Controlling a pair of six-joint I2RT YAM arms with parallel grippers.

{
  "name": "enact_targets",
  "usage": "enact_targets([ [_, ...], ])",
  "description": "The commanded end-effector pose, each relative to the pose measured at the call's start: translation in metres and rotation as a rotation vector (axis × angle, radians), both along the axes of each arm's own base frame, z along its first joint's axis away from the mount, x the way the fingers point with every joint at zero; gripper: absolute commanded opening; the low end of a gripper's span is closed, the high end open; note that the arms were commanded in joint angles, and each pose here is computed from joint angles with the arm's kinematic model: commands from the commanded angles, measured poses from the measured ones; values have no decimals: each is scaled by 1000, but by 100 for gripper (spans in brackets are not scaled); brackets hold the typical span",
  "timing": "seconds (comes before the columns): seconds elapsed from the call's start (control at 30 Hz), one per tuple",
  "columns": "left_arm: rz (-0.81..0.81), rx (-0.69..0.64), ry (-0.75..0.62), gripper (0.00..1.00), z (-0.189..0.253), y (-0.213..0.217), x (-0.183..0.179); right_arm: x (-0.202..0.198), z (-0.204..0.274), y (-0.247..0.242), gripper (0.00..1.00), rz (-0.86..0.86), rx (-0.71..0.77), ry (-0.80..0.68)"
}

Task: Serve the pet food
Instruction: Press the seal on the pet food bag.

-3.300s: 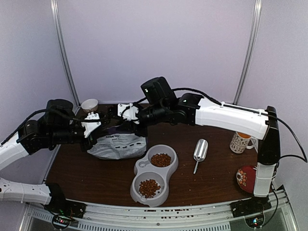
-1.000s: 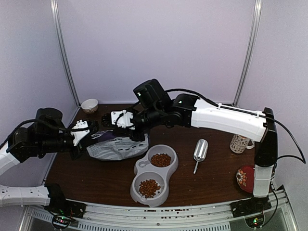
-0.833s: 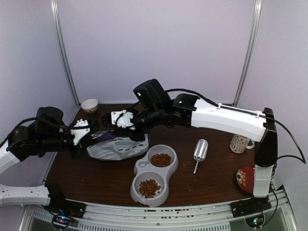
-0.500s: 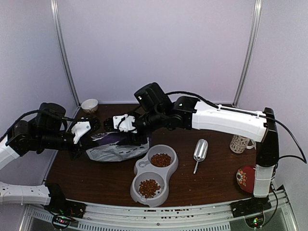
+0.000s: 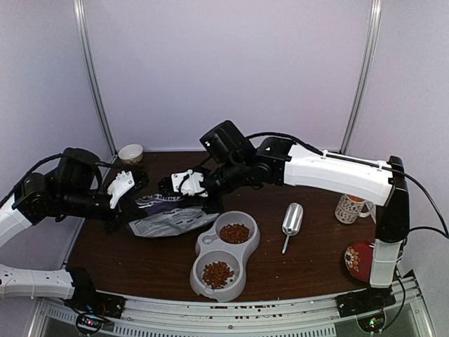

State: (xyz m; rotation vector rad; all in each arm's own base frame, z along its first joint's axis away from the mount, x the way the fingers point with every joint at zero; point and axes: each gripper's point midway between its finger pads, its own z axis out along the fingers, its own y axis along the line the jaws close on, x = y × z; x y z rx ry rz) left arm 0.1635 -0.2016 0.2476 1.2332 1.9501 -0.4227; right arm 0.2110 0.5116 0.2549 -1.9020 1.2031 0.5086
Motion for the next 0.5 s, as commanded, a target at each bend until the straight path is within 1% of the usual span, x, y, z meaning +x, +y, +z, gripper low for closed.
enact_targets([
  [0.0,-23,-110,70,0,19,-11,-6,8,-4,-27,0,-22,-61,66],
  [0.2,-12,-137,201,0,9,-12,-10,-5,-3,-30,0,39,-66,183],
  [0.33,-12,-142,283,0,5,-13,-12,-8,-8,-31,0,66,-97,255],
  [0.47,-55,-208,382,0,11,-18,-20,-11,-3,-29,0,112,-91,314],
])
